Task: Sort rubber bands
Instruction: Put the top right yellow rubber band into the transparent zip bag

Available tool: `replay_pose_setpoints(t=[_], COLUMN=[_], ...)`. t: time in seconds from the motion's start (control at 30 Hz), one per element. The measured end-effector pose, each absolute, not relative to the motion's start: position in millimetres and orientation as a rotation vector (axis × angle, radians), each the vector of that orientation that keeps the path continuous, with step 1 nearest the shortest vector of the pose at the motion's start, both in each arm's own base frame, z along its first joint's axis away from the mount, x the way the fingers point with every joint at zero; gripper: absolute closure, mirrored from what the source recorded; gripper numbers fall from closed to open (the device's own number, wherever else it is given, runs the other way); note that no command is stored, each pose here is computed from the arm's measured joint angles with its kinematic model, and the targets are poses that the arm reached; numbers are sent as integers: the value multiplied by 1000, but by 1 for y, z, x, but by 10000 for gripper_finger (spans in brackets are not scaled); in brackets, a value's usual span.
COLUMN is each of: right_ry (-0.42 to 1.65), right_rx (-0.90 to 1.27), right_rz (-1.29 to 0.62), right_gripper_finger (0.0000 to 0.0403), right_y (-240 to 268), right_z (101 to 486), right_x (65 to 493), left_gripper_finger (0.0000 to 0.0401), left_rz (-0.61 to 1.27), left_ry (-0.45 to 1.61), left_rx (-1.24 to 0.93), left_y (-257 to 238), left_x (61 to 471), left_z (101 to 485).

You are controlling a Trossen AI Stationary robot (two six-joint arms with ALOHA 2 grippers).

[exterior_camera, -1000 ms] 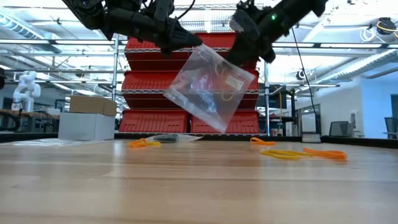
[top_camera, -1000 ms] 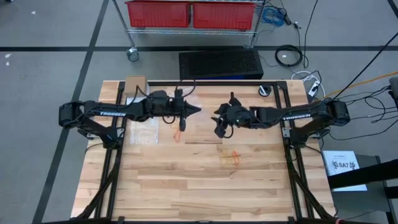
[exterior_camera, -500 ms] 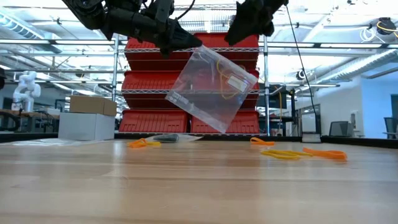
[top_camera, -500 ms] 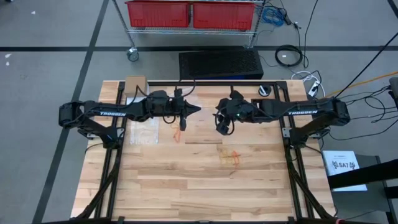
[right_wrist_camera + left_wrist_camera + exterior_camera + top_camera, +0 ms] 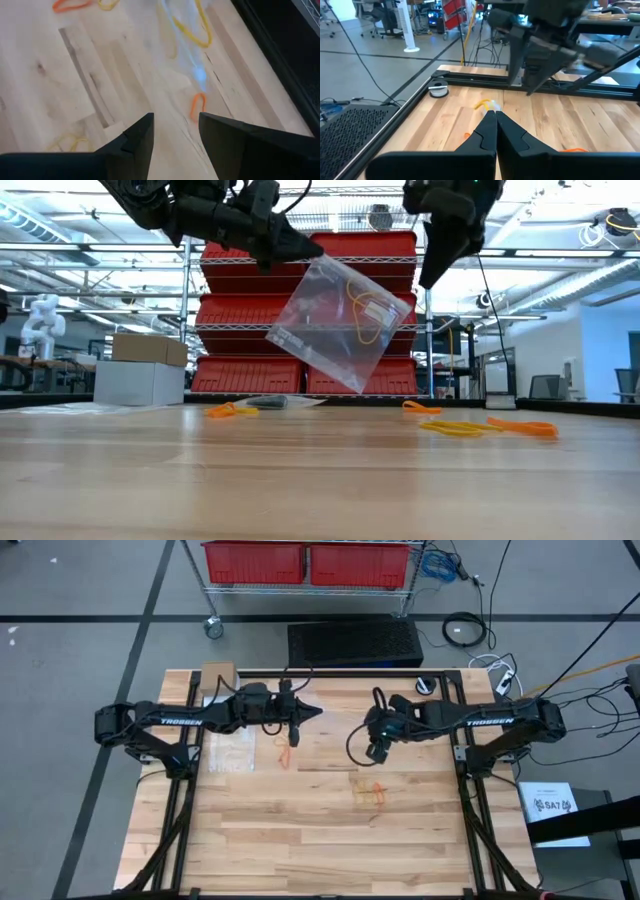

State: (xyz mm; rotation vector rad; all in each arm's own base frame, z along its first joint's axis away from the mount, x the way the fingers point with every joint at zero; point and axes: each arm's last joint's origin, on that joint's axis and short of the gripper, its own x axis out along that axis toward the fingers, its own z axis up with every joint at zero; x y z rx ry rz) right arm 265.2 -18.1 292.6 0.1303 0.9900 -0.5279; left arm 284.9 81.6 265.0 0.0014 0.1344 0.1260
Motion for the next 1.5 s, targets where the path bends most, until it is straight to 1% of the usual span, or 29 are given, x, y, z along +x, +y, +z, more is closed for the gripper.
replay_pose_setpoints(t=[0.17,0.37,0.47,0.53,0.63,0.67,0.87,1.13,1.27,1.5], right_ry=[890,756,692,656,613,609,593,541,520,571], right_rx=[149,210,205,201,170,150,99,-66,-124,-194], right_rz=[-555,-471,-468,-471,-490,-503,-538,-600,-600,-629], right_gripper_finger=[254,257,278,310,377,389,397,399,400,400], right_y=[-34,-48,-50,-51,-51,-51,-52,-43,-35,-25], right_z=[270,235,225,224,227,227,234,261,273,287], right_x=[258,254,256,257,259,259,260,266,269,269], left_gripper_finger=[401,401,401,401,401,401,401,401,401,401], left_rz=[117,116,116,116,114,114,114,101,121,149], left_ry=[135,136,137,137,137,137,136,137,140,151], left_rx=[0,-1,-1,-2,-2,-2,-1,1,5,13], left_y=[81,81,81,81,81,81,81,76,77,78], left_x=[285,285,285,285,285,285,285,286,286,286], left_z=[265,265,265,265,265,265,265,265,265,264])
